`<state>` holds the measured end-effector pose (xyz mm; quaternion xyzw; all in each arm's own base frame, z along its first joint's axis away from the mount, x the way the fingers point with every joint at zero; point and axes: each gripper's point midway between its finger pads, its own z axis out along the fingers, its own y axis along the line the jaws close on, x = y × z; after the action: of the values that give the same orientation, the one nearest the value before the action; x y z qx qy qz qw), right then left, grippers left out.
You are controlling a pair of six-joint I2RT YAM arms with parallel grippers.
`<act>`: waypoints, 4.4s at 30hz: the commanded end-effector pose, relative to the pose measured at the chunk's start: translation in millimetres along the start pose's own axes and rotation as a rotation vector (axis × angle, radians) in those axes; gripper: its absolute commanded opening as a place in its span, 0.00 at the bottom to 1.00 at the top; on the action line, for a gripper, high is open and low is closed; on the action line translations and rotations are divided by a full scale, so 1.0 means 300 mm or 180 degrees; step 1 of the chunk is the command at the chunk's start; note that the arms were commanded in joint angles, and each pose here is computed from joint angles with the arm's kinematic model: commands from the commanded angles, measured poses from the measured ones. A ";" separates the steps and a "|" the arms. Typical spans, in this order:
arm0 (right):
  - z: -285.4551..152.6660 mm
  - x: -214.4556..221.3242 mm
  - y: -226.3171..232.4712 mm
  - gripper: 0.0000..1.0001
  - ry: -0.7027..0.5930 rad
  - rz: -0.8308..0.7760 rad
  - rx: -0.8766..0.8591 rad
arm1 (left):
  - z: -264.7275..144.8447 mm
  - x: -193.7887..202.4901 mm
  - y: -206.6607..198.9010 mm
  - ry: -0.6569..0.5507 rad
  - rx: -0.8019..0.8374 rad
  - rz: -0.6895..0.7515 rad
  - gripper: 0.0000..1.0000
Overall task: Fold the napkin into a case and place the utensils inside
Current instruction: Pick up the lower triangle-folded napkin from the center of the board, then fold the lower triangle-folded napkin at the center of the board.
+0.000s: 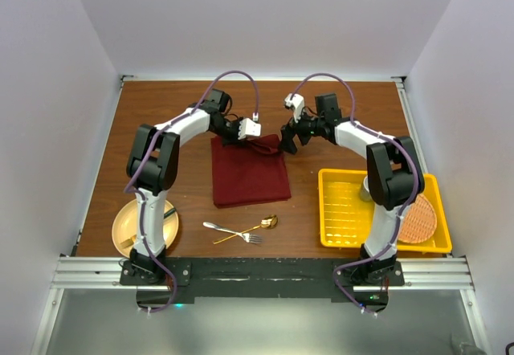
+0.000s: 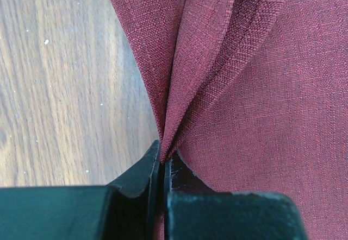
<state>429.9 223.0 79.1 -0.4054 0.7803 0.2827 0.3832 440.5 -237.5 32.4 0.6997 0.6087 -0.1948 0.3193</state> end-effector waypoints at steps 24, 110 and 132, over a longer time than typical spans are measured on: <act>-0.046 0.018 0.181 0.22 0.0342 0.2320 -0.0914 | -0.001 -0.041 0.031 -0.0090 -0.0039 0.0007 0.00; -0.115 -0.125 0.096 0.34 0.0347 0.2832 -0.0728 | 0.013 -0.072 -0.215 0.0750 -0.0939 -0.0606 0.00; 0.075 -0.129 -0.010 0.61 0.0625 0.2082 0.0468 | 0.030 -0.059 -0.230 0.0728 -0.0898 -0.0575 0.00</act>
<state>448.0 261.1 98.2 -0.1012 0.9106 0.3469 0.2004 373.5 -254.0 23.1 0.6135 0.7192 -0.0520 0.3220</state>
